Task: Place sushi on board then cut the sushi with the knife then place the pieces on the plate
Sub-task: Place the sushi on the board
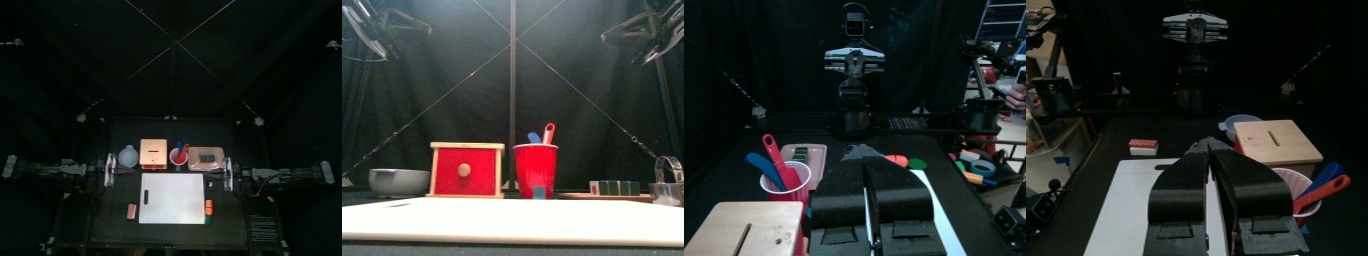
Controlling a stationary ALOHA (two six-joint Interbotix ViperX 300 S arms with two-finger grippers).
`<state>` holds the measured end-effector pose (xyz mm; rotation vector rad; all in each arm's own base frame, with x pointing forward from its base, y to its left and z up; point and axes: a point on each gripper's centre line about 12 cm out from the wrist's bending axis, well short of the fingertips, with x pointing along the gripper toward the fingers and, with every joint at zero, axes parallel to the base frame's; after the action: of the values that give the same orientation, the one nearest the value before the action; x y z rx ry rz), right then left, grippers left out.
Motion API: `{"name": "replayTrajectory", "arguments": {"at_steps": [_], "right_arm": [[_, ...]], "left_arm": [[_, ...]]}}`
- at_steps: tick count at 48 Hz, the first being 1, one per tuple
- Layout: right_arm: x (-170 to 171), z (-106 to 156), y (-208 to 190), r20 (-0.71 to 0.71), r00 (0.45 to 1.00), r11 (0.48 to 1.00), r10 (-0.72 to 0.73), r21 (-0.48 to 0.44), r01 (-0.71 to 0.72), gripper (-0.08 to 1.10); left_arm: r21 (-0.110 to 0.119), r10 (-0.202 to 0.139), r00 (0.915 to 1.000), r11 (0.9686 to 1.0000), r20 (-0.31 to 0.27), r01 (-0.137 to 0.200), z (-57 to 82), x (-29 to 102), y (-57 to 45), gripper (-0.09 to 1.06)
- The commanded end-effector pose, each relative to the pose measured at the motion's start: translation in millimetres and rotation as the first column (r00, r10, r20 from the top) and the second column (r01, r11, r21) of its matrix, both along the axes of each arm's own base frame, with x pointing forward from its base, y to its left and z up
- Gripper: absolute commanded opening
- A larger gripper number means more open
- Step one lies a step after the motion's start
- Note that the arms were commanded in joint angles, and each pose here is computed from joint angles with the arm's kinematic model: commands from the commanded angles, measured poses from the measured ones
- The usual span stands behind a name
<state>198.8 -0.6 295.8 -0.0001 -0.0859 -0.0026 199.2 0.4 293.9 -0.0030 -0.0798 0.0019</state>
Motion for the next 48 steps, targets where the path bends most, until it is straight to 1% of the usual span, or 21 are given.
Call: {"name": "replayTrajectory", "arguments": {"at_steps": [1,7,11,15,19,22,24,28,32,36,37,45,48], "right_arm": [[4,-2,-5,-0.021,0.999,1.000,-0.024,0.015,0.024,0.01],[9,-9,-13,-0.104,0.993,0.997,-0.062,0.034,0.066,0.02],[15,-14,-25,-0.186,0.976,0.991,-0.109,0.058,0.122,0.03],[20,-20,-39,-0.290,0.943,0.979,-0.162,0.071,0.190,0.03],[23,-27,-53,-0.394,0.895,0.968,-0.208,0.051,0.248,0.03],[22,-33,-65,-0.473,0.847,0.955,-0.245,0.035,0.295,0.05],[20,-37,-74,-0.528,0.805,0.945,-0.270,0.017,0.328,0.07],[17,-44,-85,-0.597,0.744,0.933,-0.299,-0.020,0.359,0.14],[17,-49,-92,-0.635,0.703,0.928,-0.320,-0.059,0.369,0.25],[18,-53,-96,-0.663,0.673,0.926,-0.327,-0.084,0.367,0.39],[19,-54,-97,-0.671,0.664,0.926,-0.330,-0.091,0.367,0.45],[20,-59,-109,-0.713,0.611,0.911,-0.343,-0.095,0.401,0.82],[20,-62,-114,-0.728,0.590,0.905,-0.349,-0.098,0.415,0.94]], "left_arm": [[0.002,-0.004,1.0000,1.0000,-0.005,0.004,-1.1,9.4,-0.9,-0.05],[0.008,-0.008,0.9999,0.9999,-0.006,0.008,-4.9,17.1,-1.7,-0.03],[0.019,-0.012,0.9998,0.9997,-0.015,0.012,-8.8,22.2,-2.3,-0.03],[0.035,-0.018,0.9994,0.9992,-0.031,0.019,-13.8,27.4,-3.2,-0.03],[0.042,-0.021,0.9990,0.9989,-0.040,0.022,-17.5,31.7,-3.6,-0.03],[0.041,-0.021,0.9986,0.9989,-0.049,0.023,-21.1,34.8,-3.7,-0.03],[0.041,-0.021,0.9986,0.9989,-0.049,0.023,-21.7,36.3,-3.8,-0.03],[0.041,-0.017,0.9971,0.9990,-0.074,0.020,-27.9,40.2,-2.7,-0.03],[0.040,-0.012,0.9957,0.9991,-0.092,0.016,-32.3,42.7,-1.6,-0.03],[0.042,-0.009,0.9947,0.9990,-0.103,0.013,-35.1,44.4,-0.8,-0.03],[0.041,-0.009,0.9940,0.9990,-0.109,0.014,-36.4,45.0,-0.8,-0.03],[0.041,0.000,0.9934,0.9991,-0.115,0.005,-37.9,45.8,1.4,-0.03],[0.041,0.002,0.9934,0.9991,-0.115,0.003,-37.9,45.8,1.8,-0.03]]}}
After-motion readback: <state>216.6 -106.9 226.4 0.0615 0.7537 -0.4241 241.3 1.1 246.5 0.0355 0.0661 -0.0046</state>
